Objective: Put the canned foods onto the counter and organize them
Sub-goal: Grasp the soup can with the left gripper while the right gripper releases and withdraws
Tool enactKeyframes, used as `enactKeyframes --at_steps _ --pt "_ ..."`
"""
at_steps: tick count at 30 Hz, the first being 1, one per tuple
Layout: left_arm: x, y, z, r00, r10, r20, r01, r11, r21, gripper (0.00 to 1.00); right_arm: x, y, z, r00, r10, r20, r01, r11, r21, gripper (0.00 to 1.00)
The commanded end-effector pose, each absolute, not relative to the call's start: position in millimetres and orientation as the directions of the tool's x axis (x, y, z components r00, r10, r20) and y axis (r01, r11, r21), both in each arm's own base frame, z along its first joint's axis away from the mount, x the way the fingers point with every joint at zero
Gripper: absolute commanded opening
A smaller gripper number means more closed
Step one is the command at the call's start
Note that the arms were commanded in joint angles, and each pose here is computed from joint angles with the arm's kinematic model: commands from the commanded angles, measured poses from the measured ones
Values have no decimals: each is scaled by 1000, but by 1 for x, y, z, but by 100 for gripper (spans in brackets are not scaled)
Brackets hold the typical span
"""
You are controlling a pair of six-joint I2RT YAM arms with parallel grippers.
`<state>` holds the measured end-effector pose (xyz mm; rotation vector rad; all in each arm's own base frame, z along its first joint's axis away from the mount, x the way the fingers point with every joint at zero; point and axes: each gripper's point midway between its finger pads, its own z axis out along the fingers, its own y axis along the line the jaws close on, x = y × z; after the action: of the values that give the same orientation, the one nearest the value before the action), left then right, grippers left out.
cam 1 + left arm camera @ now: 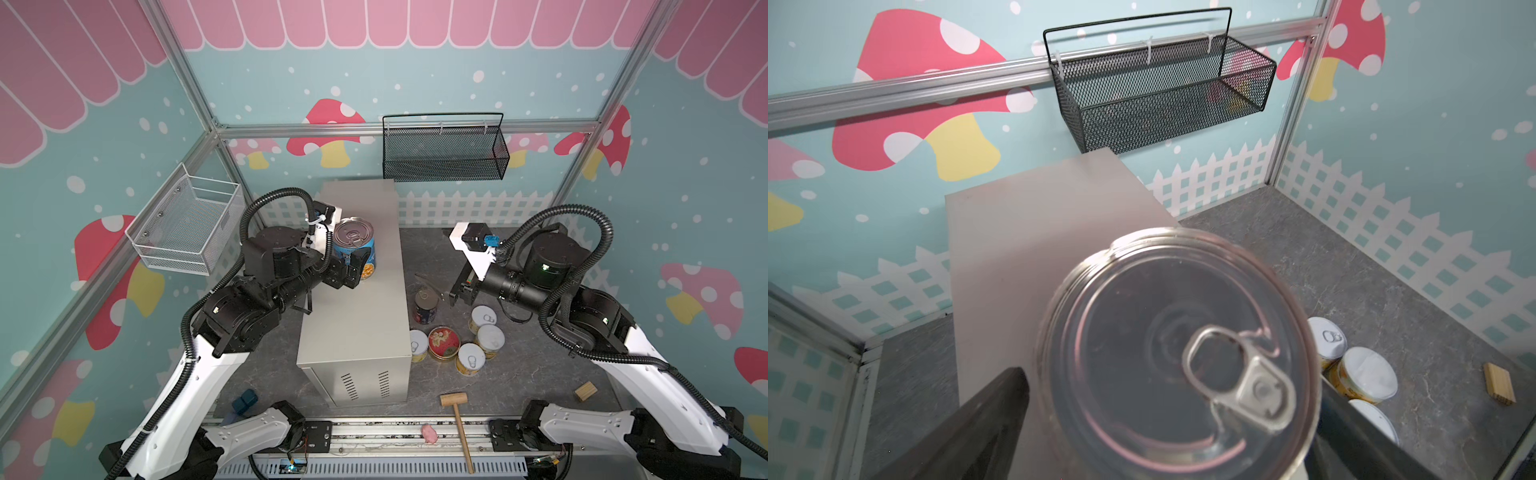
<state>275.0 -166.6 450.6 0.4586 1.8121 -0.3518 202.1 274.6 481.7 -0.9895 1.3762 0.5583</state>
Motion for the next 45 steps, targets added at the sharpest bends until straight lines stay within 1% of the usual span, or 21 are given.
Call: enactKeyframes --at_steps 1,3,5,8,11,17,22,27,31,39,45 --pt "285 -176 457 -225 103 -969 504 863 -25 99 198 278 466 159 -201 -967 -839 488 -240 99" --pt "292 -175 456 -226 103 -969 498 867 -24 98 192 280 454 156 -198 -968 -856 461 -233 100" --pt "298 -174 456 -224 99 -970 491 871 -25 93 187 282 443 151 -193 -970 -872 437 -222 100" --pt "309 -168 460 -208 79 -975 468 883 -28 83 178 284 428 157 -185 -970 -895 389 -219 100" --pt "319 -160 468 -185 59 -981 444 895 -30 79 166 285 415 171 -173 -970 -914 339 -221 100" --pt "347 -150 487 -135 46 -990 440 898 -19 70 156 281 397 171 -169 -971 -926 309 -217 100" --pt "377 -152 492 -108 110 -988 424 904 54 69 151 273 394 160 -169 -973 -925 319 -208 100" --pt "409 -144 502 -83 142 -986 380 919 100 67 149 256 390 136 -171 -976 -909 370 -192 100" --pt "434 -139 511 -67 133 -989 364 926 100 66 150 241 380 102 -193 -976 -889 423 -177 100" --pt "478 -130 509 -76 98 -992 357 932 65 67 146 229 374 60 -182 -981 -879 456 -138 99" --pt "494 -126 498 -107 83 -991 364 931 38 66 155 227 360 19 -196 -980 -859 499 -116 99"
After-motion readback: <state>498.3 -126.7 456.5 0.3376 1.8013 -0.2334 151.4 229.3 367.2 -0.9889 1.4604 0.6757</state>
